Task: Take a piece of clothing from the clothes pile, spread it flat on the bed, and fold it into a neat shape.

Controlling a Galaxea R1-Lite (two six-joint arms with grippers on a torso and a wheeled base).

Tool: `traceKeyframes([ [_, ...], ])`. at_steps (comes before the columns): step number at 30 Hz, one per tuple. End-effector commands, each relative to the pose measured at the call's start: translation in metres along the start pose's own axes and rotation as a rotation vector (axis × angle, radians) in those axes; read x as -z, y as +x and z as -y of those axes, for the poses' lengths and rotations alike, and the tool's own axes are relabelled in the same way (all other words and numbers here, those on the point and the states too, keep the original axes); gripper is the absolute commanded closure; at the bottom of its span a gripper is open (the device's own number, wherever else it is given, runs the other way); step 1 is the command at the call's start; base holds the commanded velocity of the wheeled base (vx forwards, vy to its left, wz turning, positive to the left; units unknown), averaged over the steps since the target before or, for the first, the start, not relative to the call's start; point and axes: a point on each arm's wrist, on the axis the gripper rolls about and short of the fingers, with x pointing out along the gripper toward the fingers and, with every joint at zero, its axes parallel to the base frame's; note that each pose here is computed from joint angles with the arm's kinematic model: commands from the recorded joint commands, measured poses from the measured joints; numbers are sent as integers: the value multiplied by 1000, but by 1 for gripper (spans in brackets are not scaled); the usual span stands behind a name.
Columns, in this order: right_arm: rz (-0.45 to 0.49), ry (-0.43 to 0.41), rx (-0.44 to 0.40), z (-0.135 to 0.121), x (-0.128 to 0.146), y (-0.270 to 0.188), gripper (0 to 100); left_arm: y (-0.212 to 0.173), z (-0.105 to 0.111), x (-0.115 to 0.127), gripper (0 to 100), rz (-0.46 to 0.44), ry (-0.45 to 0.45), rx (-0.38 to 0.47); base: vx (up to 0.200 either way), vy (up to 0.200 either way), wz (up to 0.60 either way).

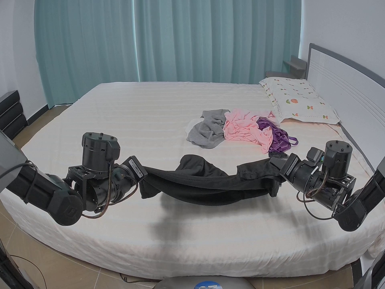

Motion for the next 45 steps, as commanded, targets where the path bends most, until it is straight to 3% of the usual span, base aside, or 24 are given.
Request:
traceKeyframes([
  [1,-5,0,2,1,1,0,100,-3,2,-1,100,5,-2,8,0,200,0],
  [45,-1,2,-20,-2,2,2,100,-3,-1,0,100,1,3,-2,0,200,0],
])
